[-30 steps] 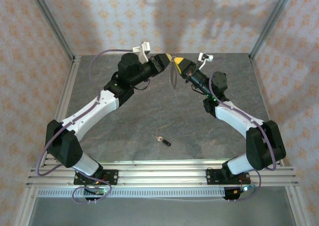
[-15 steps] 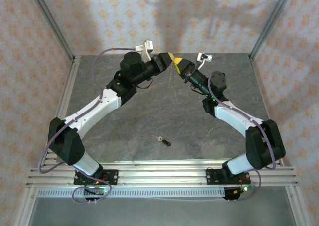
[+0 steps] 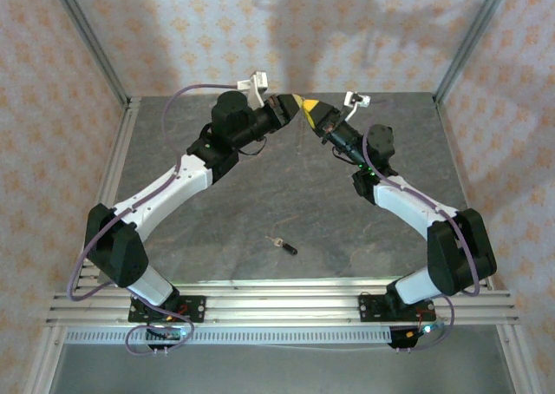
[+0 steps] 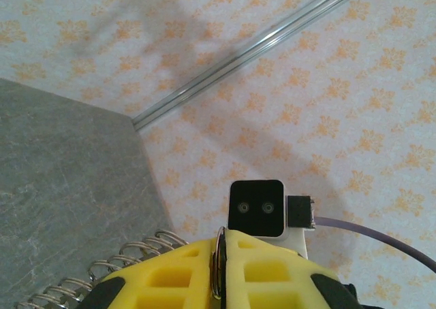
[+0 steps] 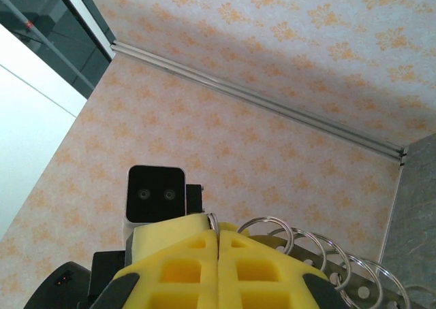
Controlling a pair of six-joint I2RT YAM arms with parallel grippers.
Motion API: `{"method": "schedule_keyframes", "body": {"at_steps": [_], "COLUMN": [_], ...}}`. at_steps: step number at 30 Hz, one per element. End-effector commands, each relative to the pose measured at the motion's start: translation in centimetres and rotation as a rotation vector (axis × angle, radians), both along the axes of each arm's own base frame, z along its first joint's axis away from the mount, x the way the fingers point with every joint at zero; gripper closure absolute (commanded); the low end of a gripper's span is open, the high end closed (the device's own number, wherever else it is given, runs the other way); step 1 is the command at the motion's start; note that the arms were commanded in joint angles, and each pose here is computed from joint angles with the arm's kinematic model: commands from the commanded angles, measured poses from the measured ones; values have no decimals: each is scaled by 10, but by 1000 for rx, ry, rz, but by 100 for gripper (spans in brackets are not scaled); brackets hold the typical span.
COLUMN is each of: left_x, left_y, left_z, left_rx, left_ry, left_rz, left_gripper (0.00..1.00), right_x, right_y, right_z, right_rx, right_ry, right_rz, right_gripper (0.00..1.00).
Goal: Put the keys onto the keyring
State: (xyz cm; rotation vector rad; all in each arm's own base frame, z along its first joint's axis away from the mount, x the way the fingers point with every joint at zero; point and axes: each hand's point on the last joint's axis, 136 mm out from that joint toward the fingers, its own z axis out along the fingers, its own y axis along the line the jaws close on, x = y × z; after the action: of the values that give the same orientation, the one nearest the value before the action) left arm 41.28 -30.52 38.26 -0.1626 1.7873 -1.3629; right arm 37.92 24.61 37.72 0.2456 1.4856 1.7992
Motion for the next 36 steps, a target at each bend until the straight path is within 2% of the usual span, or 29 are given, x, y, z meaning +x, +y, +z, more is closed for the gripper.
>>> {"method": "schedule_keyframes", "body": {"at_steps": [1, 4, 10, 18, 19, 22, 24, 26, 30, 36], "left_x": [-6, -6, -5, -7, -9, -17, -25, -34, -49, -56], "left_y": [-8, -7, -6, -8, -7, -4, -3, -2, -1, 1], "left_z": [8, 6, 4, 4, 4, 7, 8, 11, 17, 16], "left_rx": [-13, -16, -17, 8, 22, 79, 138, 177, 228, 304], "left_ry": [-36, -36, -35, -60, -75, -132, -181, -228, -297, -401], "left_rz": [-33, -26, -21, -33, -35, -47, -71, -105, -158, -174], "left_gripper": [89, 90, 100, 100, 100, 100, 100, 100, 100, 100], "right_x": [-10, -9, -10, -13, -13, -13, -13, -15, -24, -39], "right_y": [1, 1, 1, 0, -1, -16, -33, -49, -70, -80], "right_z": [27, 25, 25, 25, 23, 15, 8, -3, -32, -72], "right_rx": [28, 25, 24, 1, -22, -111, -158, -210, -314, -435], "right_ry": [-85, -82, -83, -92, -87, -72, -56, -31, 23, 84], "right_rz": [15, 14, 17, 11, -5, -83, -143, -186, -240, -263], "right_gripper": [100, 100, 100, 100, 95, 66, 56, 50, 45, 44]}}
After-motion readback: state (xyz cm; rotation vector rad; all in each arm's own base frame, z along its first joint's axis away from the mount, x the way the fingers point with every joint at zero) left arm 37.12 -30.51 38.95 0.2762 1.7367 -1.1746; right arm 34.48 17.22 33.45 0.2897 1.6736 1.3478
